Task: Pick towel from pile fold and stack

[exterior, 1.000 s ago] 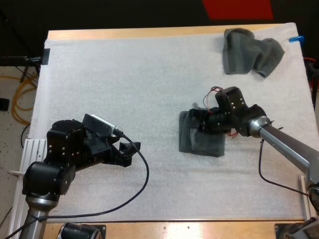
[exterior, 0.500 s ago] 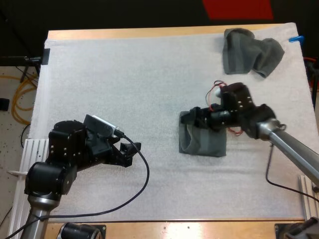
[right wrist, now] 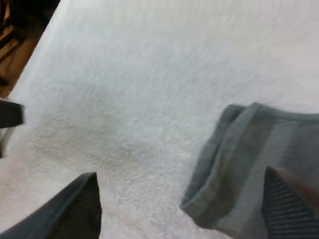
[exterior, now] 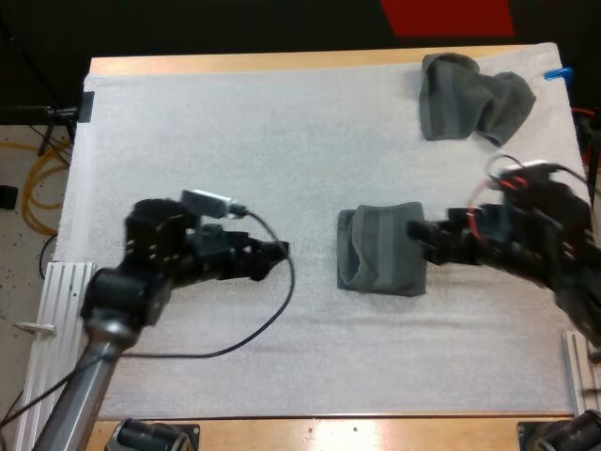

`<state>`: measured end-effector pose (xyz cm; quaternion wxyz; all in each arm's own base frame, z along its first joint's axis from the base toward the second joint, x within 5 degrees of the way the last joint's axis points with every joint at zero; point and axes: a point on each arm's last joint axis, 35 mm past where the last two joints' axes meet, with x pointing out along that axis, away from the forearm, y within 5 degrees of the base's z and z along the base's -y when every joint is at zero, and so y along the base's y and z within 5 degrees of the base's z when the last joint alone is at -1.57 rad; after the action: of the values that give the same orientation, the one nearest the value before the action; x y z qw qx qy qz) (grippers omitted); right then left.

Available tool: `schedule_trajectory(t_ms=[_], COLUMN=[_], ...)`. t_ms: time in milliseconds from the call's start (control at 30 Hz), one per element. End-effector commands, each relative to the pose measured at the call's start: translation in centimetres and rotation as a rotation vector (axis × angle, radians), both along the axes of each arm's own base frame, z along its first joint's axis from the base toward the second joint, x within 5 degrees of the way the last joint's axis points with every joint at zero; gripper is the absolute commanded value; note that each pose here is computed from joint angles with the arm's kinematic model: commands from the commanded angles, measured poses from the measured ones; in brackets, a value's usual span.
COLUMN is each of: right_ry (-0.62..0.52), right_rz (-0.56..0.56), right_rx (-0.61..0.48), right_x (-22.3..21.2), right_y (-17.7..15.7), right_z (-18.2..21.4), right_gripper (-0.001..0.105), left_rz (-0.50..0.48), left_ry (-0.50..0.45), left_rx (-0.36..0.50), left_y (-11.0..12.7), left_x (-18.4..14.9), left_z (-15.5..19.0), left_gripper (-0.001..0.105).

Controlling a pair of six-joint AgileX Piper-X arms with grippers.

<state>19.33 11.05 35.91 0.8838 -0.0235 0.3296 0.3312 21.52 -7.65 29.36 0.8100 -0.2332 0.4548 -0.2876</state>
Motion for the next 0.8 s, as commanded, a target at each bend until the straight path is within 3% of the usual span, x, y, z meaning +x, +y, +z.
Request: schedule_trajectory(t_ms=[0,133,333,767], right_ry=[-0.033,-0.095,-0.07,-0.046], right_rz=[-0.005,-0.072,-0.127,-0.192], right_rx=[-0.027,-0.056,-0.119,-0.165], right_x=[-0.7,-3.5,-6.6,-9.6], right_y=[-0.5,-2.2,-4.1,-6.0], right_z=[0.7,2.2,2.6,2.6], right_gripper=[0.066,0.066,0.066,0.066], left_rz=[-0.013,-0.022,-0.018,-0.045], left_ry=[0.003,0.036,0.09,0.3], left_rx=[-0.02,-0.018,-0.038,-0.006], left_y=[-0.6,-3.3,-6.4,-9.8], left_x=[0.5,2.4,5.0,10.5], left_z=[-0.2,-2.1,-5.7,-12.4], left_gripper=[0.076,0.076,0.076,0.076])
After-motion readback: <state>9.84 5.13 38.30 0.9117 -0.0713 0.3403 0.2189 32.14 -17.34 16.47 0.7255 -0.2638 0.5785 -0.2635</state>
